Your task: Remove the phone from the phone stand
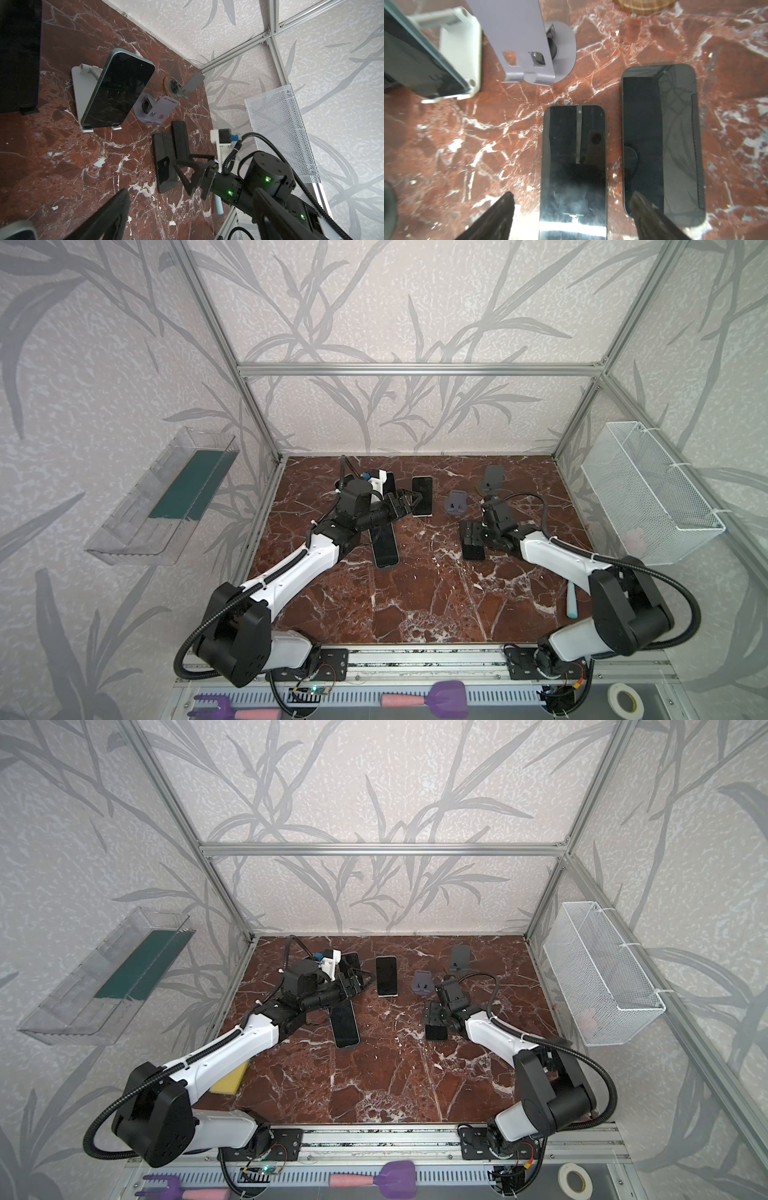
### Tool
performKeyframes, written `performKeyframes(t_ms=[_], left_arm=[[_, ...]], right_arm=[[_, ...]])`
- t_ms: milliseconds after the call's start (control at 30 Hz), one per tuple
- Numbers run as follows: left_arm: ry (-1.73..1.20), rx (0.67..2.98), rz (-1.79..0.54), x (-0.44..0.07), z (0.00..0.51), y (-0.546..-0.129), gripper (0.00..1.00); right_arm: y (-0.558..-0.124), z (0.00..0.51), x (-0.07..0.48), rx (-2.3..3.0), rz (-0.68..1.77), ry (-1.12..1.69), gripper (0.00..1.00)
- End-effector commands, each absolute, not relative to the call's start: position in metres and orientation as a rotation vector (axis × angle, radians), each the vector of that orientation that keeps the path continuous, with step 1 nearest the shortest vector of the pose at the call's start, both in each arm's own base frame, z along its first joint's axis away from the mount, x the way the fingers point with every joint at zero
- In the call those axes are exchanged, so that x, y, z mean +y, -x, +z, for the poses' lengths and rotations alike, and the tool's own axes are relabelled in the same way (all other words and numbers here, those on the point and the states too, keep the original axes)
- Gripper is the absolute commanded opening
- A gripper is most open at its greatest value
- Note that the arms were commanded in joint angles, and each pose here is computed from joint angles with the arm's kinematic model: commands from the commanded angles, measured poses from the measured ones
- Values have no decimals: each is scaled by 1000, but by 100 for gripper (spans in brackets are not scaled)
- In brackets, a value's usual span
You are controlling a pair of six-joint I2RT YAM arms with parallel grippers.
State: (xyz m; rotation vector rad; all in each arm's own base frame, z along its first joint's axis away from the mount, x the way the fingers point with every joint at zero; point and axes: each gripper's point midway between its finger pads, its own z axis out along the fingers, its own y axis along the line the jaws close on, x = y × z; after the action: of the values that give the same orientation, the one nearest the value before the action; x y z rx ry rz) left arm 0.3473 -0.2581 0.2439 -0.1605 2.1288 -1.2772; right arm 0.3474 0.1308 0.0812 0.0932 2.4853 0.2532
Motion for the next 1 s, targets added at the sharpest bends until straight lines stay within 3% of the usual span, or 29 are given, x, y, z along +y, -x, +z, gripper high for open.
performKeyframes(t_ms=[0, 133, 600, 967], left_arm=[[131, 2064, -1273, -255, 267, -348, 92], [128, 2049, -1274, -253, 273, -346, 92], [133, 1988, -1080, -223, 294, -342, 92], [251, 1924, -957, -183, 302, -351, 92]], right_arm=[[-343, 103, 137, 2427, 342, -91, 92], [-328, 114, 136, 2443, 362, -63, 99], [-271, 109, 100, 2508, 284, -194, 98], [-265, 140, 91, 2405, 310, -243, 97]])
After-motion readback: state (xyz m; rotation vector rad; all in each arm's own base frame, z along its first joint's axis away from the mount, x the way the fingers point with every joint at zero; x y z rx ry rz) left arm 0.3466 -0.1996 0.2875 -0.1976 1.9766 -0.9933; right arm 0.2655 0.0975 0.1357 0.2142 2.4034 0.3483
